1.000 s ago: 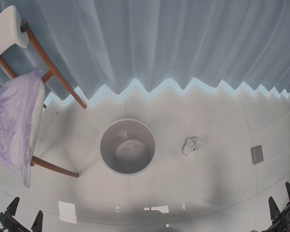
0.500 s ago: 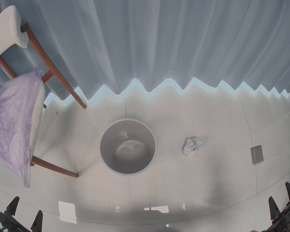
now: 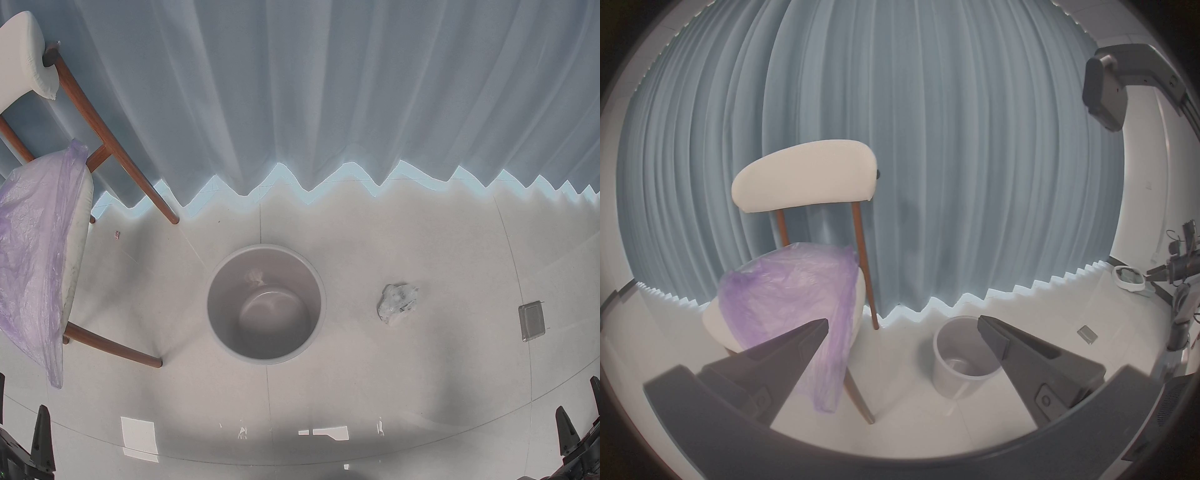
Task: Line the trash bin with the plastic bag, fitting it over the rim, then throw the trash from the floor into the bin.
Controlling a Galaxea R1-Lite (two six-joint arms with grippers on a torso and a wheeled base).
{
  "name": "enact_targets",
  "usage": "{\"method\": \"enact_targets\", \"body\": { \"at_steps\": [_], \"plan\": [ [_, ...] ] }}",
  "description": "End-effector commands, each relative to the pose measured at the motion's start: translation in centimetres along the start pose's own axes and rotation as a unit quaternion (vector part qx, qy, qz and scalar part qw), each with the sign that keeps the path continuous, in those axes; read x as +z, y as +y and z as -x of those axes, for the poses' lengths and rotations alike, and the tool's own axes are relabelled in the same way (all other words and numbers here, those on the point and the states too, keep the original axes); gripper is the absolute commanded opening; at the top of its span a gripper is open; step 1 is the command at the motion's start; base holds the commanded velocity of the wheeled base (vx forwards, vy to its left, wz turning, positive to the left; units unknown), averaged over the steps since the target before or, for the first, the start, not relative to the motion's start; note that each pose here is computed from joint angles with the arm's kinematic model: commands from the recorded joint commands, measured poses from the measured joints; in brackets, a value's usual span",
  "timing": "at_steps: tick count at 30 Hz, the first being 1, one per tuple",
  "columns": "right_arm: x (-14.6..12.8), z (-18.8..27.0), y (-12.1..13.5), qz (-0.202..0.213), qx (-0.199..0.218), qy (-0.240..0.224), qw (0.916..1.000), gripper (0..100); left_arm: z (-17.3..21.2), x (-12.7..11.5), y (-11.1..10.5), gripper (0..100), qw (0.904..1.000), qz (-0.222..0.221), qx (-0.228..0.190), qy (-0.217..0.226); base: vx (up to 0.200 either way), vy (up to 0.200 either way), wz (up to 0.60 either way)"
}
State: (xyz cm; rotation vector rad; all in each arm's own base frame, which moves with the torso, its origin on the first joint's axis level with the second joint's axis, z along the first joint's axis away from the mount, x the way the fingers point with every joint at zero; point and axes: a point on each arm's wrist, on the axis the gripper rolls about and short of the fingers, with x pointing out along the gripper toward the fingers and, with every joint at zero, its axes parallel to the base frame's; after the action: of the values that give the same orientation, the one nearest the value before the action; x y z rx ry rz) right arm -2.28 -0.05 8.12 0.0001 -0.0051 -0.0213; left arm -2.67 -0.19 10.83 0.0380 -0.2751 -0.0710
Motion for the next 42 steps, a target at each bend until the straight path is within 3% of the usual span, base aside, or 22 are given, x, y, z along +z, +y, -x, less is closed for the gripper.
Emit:
{"method": "enact_targets", "body": {
  "at_steps": [1, 3, 4, 7, 11, 19, 25, 33, 35, 38, 42],
  "plan": [
    [-0.5, 0.0, 0.0, 0.0, 0.001, -0.001, 1.0, 100, 0.1, -0.5, -0.1, 100, 0.9998, -0.001, -0.021, -0.001, 0.0, 0.0, 0.0],
    [-0.5, 0.0, 0.0, 0.0, 0.0, -0.001, 1.0, 100, 0.2, -0.5, -0.3, 100, 0.9983, 0.002, -0.058, 0.003, 0.0, 0.0, 0.0],
    [-0.5, 0.0, 0.0, 0.0, 0.0, -0.001, 1.0, 100, 0.3, 0.0, -0.5, 100, 0.994, 0.009, -0.109, 0.005, 0.0, 0.0, 0.0],
    [-0.5, 0.0, 0.0, 0.0, 0.001, -0.001, 1.0, 100, 0.1, 1.2, -0.6, 100, 0.9839, 0.044, -0.168, 0.041, 0.0, 0.0, 0.0],
    [-0.5, 0.0, 0.0, 0.0, 0.001, -0.001, 1.0, 100, -0.2, 3.2, -0.7, 100, 0.9773, 0.052, -0.2, 0.047, 0.0, 0.0, 0.0],
    [-0.5, 0.0, 0.0, 0.0, 0.001, -0.001, 1.0, 100, -1.4, 4.8, -0.6, 100, 0.9773, 0.053, -0.196, 0.061, 0.0, 0.0, 0.0],
    [-0.5, 0.0, 0.0, 0.0, 0.001, -0.001, 1.0, 100, -2.7, 6.1, -0.5, 100, 0.9816, 0.048, -0.17, 0.074, 0.0, 0.0, 0.0],
    [-0.5, 0.0, 0.0, 0.0, 0.0, -0.001, 1.0, 100, -3.9, 6.6, -0.4, 100, 0.9854, -0.061, -0.136, 0.082, 0.0, 0.0, 0.0],
    [-0.5, 0.0, 0.0, 0.0, 0.001, -0.001, 1.0, 100, -4.6, 6.6, -0.3, 100, 0.9852, -0.087, -0.112, 0.097, 0.0, 0.0, 0.0],
    [-0.5, 0.0, 0.0, 0.0, 0.001, -0.001, 1.0, 100, -5.3, 6.4, -0.1, 100, 0.9845, -0.097, -0.086, 0.118, 0.0, 0.0, 0.0],
    [-0.5, 0.0, 0.0, 0.0, 0.0, -0.001, 1.0, 100, -6.0, 6.8, 0.1, 100, 0.984, -0.094, -0.083, 0.127, 0.0, 0.0, 0.0]
  ]
}}
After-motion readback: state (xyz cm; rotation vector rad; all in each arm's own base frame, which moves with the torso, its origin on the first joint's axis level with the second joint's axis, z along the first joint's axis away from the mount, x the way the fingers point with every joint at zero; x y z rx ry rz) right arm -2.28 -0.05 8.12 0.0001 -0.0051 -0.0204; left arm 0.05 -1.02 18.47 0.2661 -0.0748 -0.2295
